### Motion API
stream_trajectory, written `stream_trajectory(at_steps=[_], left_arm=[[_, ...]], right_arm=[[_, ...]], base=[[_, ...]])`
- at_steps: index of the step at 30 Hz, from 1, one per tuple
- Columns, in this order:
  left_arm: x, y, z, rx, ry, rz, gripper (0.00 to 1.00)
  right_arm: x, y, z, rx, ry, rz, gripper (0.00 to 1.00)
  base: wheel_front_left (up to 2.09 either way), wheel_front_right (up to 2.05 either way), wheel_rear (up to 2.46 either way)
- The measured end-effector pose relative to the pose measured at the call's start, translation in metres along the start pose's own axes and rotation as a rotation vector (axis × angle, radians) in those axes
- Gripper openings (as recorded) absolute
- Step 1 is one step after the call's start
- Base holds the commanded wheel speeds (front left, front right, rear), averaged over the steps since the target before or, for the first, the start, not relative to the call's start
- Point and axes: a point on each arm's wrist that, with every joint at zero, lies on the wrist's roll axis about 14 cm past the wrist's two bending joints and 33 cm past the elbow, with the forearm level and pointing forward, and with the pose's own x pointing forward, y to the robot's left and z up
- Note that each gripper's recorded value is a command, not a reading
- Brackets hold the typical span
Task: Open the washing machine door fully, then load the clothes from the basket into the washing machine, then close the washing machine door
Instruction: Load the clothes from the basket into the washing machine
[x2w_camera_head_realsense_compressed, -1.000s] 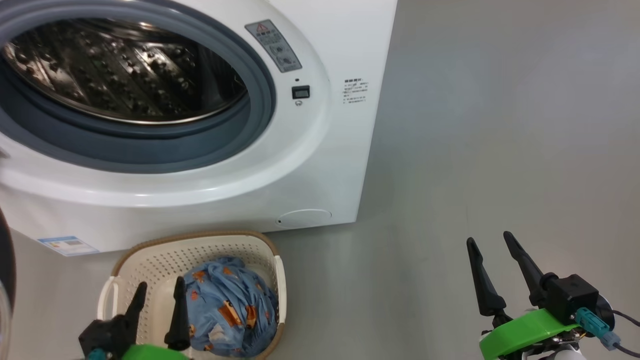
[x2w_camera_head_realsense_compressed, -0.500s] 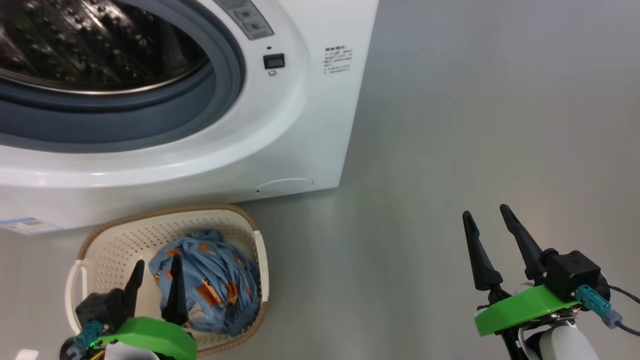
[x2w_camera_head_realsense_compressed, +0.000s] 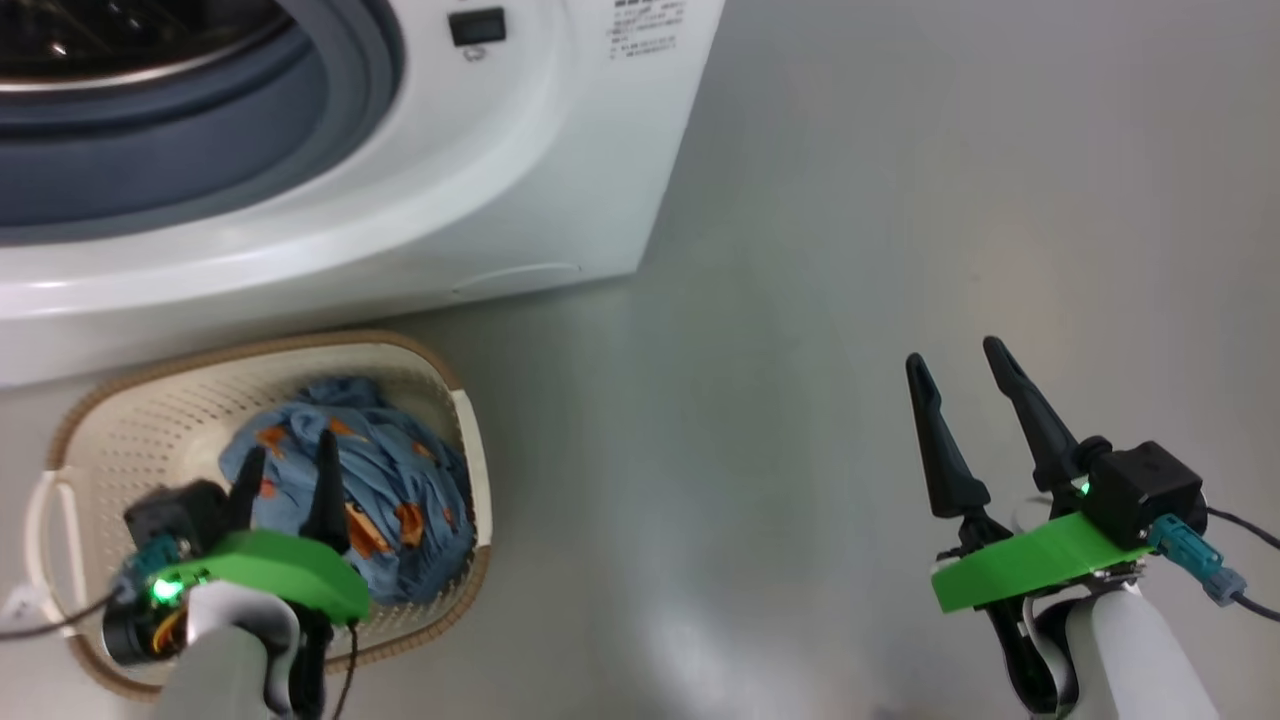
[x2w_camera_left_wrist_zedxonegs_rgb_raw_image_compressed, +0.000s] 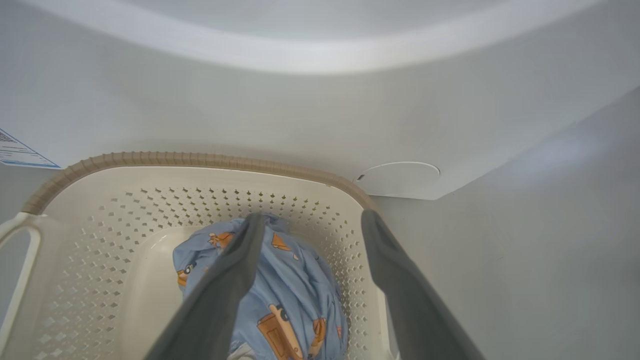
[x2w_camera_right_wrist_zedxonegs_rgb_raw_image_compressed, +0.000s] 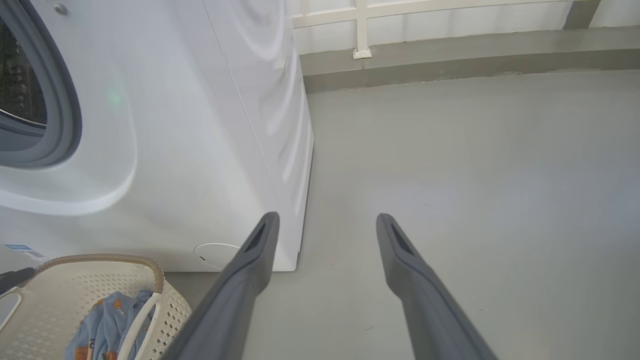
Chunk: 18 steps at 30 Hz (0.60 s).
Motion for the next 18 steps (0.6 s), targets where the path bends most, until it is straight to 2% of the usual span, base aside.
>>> stream_trajectory(at_steps=[7, 15, 18], left_arm=[[0.033, 0.022, -0.028, -0.014, 0.096, 0.043, 1.0], [0.053, 0.044, -0.073, -0.066, 0.228, 0.117, 1.0], [0.057, 0.052, -0.09, -0.053, 0.29, 0.143, 1.0]], right_arm=[[0.015, -0.006, -0.019, 0.003, 0.035, -0.009, 1.0], [0.019, -0.02, -0.041, -0.004, 0.088, -0.04, 1.0], [0.022, -0.022, -0.046, -0.002, 0.097, -0.043, 1.0]], base=[[0.0, 0.0, 0.0], [0.0, 0.0, 0.0], [0.0, 0.0, 0.0]])
